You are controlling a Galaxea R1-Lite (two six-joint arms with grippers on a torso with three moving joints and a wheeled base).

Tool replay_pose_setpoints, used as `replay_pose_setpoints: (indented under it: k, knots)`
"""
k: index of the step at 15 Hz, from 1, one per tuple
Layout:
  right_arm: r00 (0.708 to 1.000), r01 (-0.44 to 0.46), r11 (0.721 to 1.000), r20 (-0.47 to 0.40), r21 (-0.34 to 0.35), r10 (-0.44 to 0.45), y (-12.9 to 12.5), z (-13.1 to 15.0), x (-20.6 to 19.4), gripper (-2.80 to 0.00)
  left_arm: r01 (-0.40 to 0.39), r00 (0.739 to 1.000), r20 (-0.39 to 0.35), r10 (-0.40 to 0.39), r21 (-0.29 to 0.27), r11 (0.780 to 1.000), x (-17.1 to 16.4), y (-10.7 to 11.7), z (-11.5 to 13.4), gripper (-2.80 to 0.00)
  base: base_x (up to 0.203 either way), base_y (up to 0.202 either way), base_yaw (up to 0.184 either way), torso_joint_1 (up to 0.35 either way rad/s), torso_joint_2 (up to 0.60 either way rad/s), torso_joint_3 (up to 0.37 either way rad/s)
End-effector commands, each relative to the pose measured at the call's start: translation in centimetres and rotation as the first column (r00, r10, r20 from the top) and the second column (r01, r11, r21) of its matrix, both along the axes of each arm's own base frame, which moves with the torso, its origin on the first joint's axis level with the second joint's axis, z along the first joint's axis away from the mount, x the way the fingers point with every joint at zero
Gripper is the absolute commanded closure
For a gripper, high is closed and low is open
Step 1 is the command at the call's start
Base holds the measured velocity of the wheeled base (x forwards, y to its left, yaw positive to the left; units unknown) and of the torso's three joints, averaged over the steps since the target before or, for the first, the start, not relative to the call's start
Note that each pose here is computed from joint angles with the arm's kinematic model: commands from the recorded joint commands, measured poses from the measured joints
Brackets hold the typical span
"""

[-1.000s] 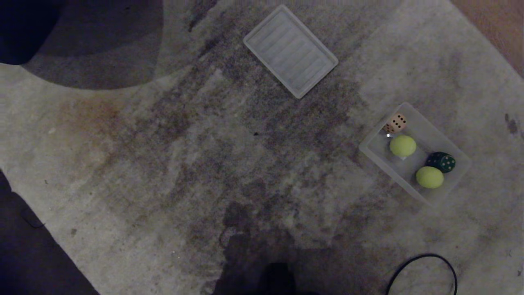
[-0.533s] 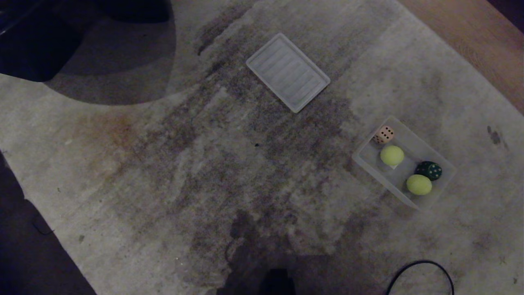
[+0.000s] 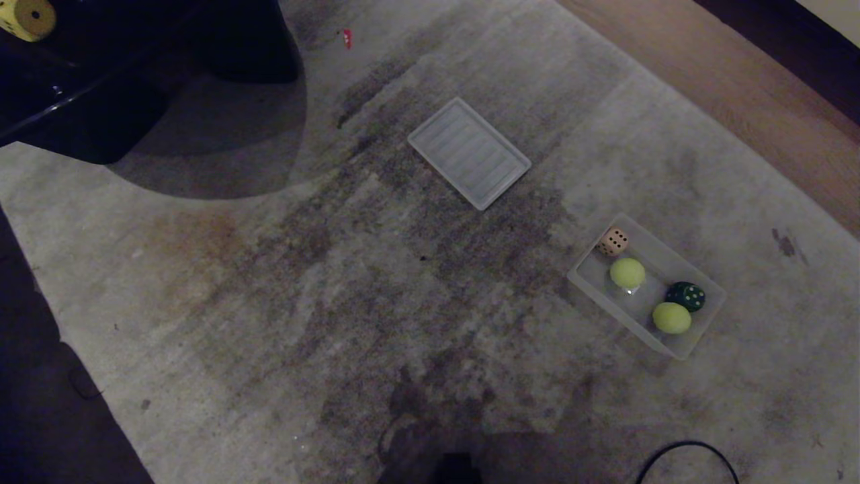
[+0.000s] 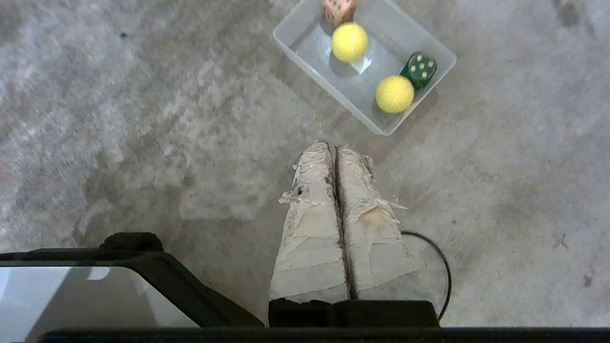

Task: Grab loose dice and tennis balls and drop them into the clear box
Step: Pick up toys out of the box

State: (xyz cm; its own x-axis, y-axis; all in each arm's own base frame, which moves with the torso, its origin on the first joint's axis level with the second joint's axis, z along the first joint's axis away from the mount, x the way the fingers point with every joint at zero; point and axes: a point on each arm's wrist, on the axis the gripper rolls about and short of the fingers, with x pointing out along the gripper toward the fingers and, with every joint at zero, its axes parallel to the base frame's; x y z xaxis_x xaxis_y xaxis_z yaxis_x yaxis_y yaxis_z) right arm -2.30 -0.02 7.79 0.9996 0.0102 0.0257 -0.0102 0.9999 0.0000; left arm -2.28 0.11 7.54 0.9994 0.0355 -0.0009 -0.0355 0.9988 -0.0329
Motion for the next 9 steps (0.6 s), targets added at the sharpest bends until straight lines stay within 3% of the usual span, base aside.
replay_pose_setpoints:
  k: [1, 9]
  knots:
    - [1.000, -0.001, 1.000, -0.012, 0.000, 0.001, 0.00, -0.29, 0.10, 0.00, -0.001, 1.000, -0.002, 0.001, -0.001, 1.000, 0.02, 0.00, -0.04, 0.00, 0.000, 0.000, 0.000, 0.006, 0.00, 0.206]
    - [1.000, -0.001, 1.000, -0.012, 0.001, 0.001, 0.00, -0.28, 0.09, 0.00, -0.001, 1.000, -0.002, 0.001, -0.004, 1.000, 0.02, 0.00, -0.04, 0.00, 0.000, 0.000, 0.000, 0.001, 0.00, 0.206]
